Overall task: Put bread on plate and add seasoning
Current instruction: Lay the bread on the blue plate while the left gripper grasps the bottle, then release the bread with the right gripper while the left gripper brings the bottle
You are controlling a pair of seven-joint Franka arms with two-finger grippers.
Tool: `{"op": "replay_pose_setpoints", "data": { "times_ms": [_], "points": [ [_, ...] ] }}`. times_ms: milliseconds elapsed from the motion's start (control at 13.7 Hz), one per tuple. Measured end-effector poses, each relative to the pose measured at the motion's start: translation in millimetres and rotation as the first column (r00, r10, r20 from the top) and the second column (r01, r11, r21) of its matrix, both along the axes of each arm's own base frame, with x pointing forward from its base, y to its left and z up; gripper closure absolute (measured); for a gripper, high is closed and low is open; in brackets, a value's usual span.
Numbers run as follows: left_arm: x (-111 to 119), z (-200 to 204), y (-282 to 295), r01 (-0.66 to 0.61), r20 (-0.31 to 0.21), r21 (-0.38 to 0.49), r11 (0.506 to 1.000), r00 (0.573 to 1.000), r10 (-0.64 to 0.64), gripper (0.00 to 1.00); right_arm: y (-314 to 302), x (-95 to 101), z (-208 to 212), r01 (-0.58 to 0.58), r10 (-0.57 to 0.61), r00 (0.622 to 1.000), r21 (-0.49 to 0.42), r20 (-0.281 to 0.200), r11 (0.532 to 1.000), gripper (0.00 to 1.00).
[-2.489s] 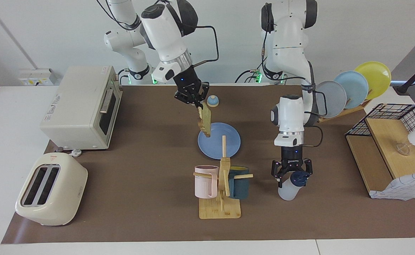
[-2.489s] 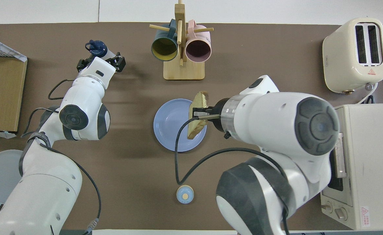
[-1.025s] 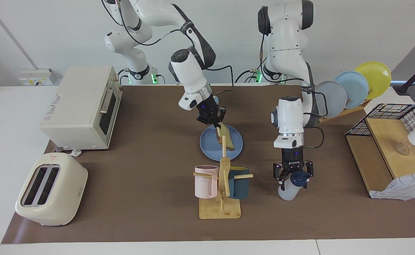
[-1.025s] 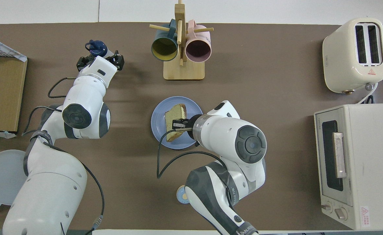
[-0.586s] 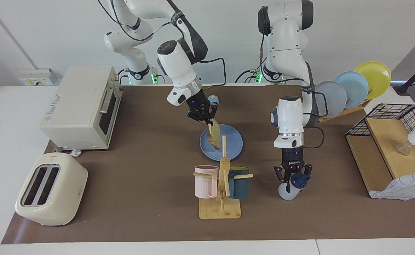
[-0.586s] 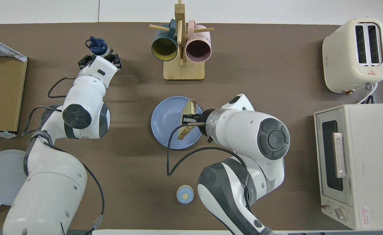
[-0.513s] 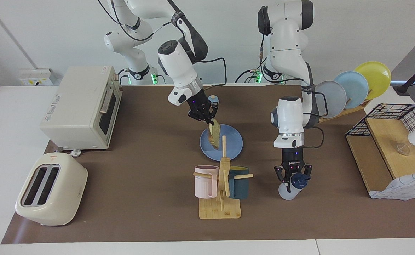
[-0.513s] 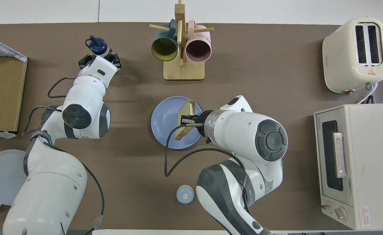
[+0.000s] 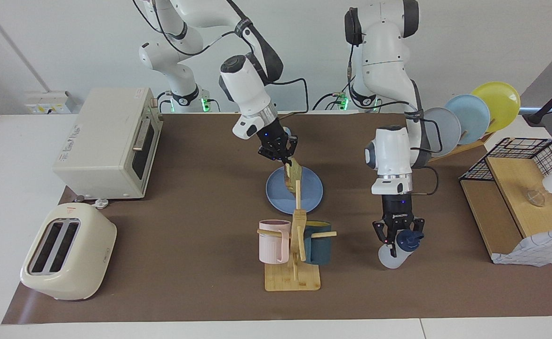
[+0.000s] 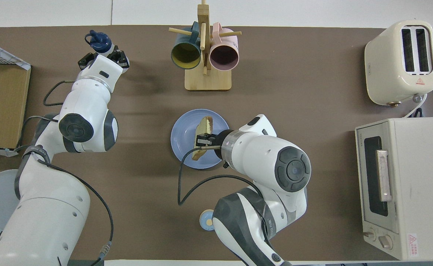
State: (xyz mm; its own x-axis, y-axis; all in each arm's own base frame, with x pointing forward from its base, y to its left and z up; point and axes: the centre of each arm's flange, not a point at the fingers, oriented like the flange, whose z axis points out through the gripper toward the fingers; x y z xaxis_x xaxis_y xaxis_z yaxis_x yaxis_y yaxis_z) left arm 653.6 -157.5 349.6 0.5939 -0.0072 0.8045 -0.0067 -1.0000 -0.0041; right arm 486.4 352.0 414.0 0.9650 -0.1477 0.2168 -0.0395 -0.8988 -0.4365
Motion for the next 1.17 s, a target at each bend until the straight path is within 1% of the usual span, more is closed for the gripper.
{"op": "replay_pose_setpoints", "data": {
  "times_ms": [146, 220, 366, 586, 805, 879, 952, 1171],
  "points": [
    [4.4, 28.4, 1.7, -0.009, -0.026, -0.029, 1.0, 1.0, 0.008, 0.62, -3.4, -2.5, -8.7, 0.008, -0.008, 1.0, -0.005, 0.003, 1.0, 0.93],
    [4.9, 42.1, 1.9, -0.01, -0.034, -0.044, 0.999, 0.999, 0.009, 0.62, -5.6, -4.2, -14.6, 0.018, -0.018, 1.0, -0.002, 0.014, 1.0, 0.93],
    [3.5, 62.8, 2.7, 0.001, -0.064, -0.053, 0.999, 0.998, -0.004, 0.63, -5.1, -9.3, -25.6, 0.027, -0.027, 0.999, 0.005, 0.019, 1.0, 0.93],
    [3.6, 101.3, 1.3, 0.042, -0.144, -0.036, 0.998, 0.988, -0.047, 0.63, -9.3, -10.5, -32.6, 0.005, -0.005, 1.0, -0.01, 0.024, 1.0, 0.93],
    [-0.9, 154.4, 0.1, 0.078, -0.224, -0.031, 0.996, 0.971, -0.083, 0.63, -21.0, -11.8, -45.9, 0.003, -0.003, 1.0, -0.033, 0.01, 0.999, 0.92],
    [-4.0, 169.2, 1.7, 0.091, -0.252, -0.033, 0.995, 0.963, -0.097, 0.63, -24.4, -11.9, -49.1, 0.002, -0.001, 1.0, -0.039, 0.007, 0.999, 0.88],
    [-8.4, 182.4, 4.1, 0.111, -0.281, -0.031, 0.993, 0.953, -0.115, 0.63, -26.1, -12.3, -50.8, -0.004, 0.004, 1.0, -0.043, 0.007, 0.999, 0.79],
    [-25.1, 205.7, 14.9, 0.19, -0.367, -0.017, 0.982, 0.912, -0.183, 0.63, -26.6, -13.0, -51.7, -0.007, 0.008, 1.0, -0.046, 0.007, 0.999, 0.42]
  ]
}}
